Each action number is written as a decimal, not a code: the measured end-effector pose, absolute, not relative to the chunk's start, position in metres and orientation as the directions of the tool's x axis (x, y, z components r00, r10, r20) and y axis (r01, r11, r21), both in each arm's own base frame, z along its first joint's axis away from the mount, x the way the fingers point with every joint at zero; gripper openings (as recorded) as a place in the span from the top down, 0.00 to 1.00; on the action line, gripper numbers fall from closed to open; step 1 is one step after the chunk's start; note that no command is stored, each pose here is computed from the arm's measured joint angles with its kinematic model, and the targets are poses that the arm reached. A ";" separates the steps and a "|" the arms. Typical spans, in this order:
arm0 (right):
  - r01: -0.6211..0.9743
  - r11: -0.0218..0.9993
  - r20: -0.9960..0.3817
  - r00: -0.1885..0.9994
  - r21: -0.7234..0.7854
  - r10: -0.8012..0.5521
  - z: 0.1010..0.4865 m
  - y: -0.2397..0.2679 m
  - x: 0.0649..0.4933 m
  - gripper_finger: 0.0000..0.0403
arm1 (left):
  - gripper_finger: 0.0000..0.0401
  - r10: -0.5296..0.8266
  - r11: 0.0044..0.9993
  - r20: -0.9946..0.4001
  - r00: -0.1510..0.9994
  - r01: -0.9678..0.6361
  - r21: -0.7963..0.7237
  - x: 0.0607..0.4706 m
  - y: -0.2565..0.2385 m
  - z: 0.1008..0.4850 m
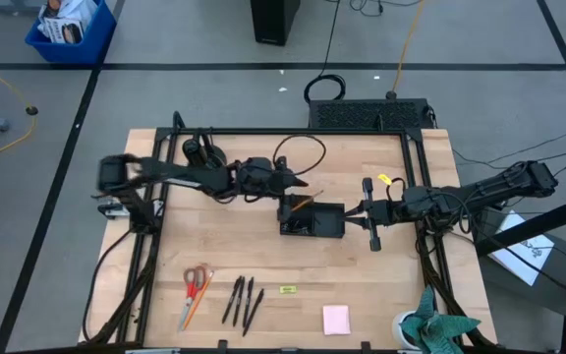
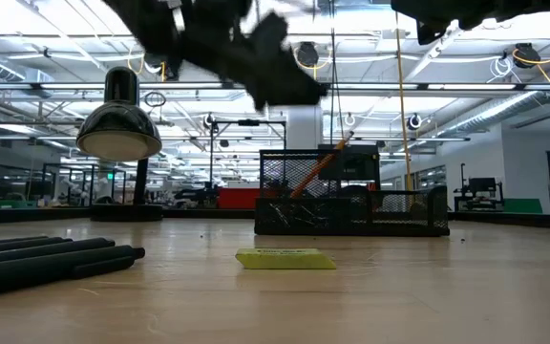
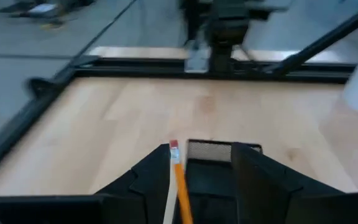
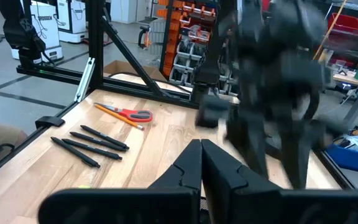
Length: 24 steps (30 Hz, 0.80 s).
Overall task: Pick and place office supplies into organizer
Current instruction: Put the yellow pencil into the black desk organizer
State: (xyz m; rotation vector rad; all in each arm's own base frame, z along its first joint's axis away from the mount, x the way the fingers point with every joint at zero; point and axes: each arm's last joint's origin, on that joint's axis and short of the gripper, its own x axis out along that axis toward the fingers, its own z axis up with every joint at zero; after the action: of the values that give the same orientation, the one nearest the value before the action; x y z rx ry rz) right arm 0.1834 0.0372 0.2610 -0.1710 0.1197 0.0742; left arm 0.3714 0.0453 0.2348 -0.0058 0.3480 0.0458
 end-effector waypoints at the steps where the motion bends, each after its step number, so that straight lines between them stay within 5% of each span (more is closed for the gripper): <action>1: -0.084 0.983 -0.126 0.990 -0.165 0.063 0.261 0.037 0.183 1.00 | 0.56 0.091 0.996 -0.387 0.918 -0.086 0.029 0.364 0.037 0.248; 5: -0.086 0.982 -0.142 0.988 -0.168 0.063 0.259 0.037 0.183 1.00 | 0.56 0.272 0.962 -0.591 0.759 -0.228 0.150 0.333 -0.007 0.289; 10: -0.087 0.983 -0.148 0.987 -0.164 0.062 0.259 0.037 0.183 1.00 | 0.56 0.343 0.890 -0.757 0.556 -0.450 0.072 0.292 -0.059 0.312; 24: -0.081 0.990 -0.141 0.988 -0.112 0.065 0.259 0.037 0.183 1.00 | 0.56 0.173 0.736 -0.966 0.195 -0.677 -0.004 0.234 -0.152 0.223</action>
State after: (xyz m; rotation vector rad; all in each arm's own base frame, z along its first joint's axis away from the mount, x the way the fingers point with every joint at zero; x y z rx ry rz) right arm 0.1833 0.0372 0.2593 -0.1178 0.1374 0.0738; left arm 0.2338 -0.1521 0.2228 -0.4881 1.2415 0.6295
